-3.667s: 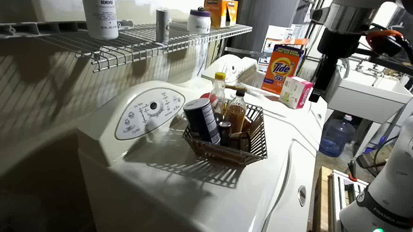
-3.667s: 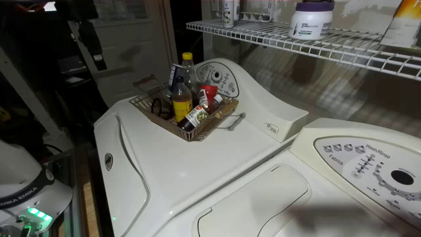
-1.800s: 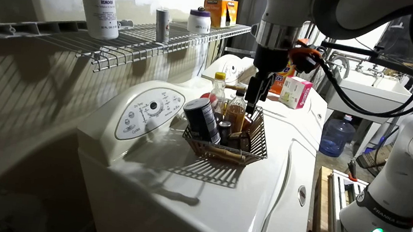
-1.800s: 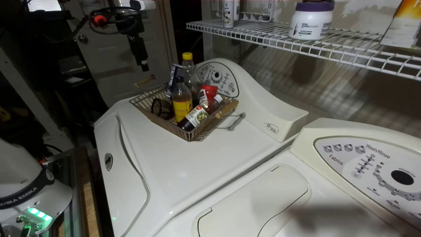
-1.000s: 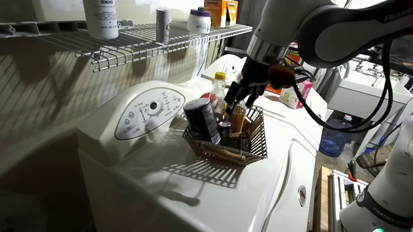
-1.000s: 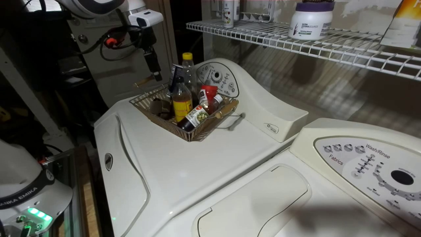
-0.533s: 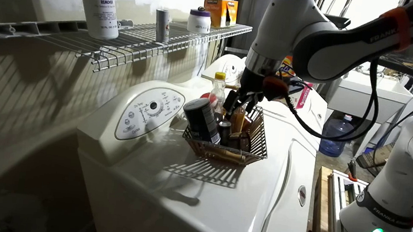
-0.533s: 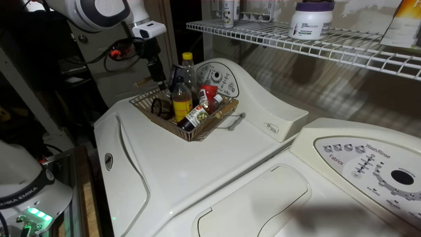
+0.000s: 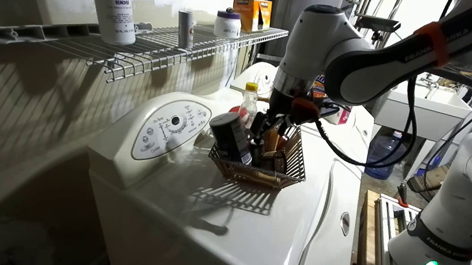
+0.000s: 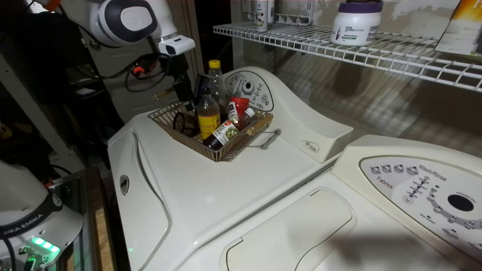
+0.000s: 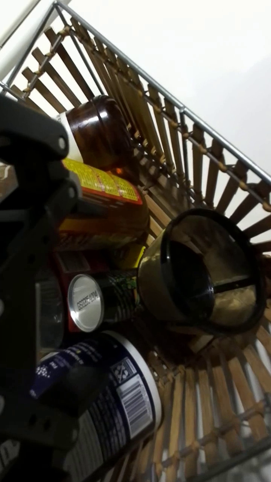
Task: Move the black tin from the basket to the first shelf
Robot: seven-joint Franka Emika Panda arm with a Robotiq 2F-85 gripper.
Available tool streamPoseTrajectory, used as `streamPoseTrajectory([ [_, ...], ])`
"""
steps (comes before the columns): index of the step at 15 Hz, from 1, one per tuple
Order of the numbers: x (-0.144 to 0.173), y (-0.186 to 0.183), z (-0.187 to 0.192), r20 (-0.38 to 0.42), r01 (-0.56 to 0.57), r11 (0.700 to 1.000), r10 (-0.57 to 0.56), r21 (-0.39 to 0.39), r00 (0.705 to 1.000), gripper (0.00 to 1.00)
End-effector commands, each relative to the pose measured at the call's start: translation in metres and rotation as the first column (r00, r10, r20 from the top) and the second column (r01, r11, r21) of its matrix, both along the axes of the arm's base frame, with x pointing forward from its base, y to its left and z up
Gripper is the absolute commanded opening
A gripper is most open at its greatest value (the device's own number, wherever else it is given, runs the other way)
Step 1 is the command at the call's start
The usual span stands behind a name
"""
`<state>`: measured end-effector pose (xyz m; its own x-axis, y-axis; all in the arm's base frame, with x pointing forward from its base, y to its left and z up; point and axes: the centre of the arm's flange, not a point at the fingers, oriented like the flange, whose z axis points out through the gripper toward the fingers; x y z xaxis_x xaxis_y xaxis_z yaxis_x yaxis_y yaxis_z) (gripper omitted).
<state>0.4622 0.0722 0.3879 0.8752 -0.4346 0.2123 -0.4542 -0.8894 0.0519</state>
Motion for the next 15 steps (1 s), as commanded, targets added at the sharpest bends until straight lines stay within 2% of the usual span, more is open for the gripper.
streamPoseTrajectory([
  [1, 0.013, -0.002, -0.012, 0.012, 0.031, 1.0, -0.031, 0.002, 0.999, 1.0],
  [12, 0.029, -0.005, -0.025, 0.039, 0.065, 0.997, -0.067, 0.04, 0.997, 1.0],
  [13, 0.029, -0.005, -0.025, 0.037, 0.066, 0.997, -0.068, 0.039, 0.997, 0.97],
  [14, 0.03, -0.005, -0.026, 0.035, 0.067, 0.997, -0.068, 0.04, 0.997, 0.82],
  [15, 0.03, -0.005, -0.026, 0.036, 0.068, 0.997, -0.07, 0.04, 0.997, 0.73],
])
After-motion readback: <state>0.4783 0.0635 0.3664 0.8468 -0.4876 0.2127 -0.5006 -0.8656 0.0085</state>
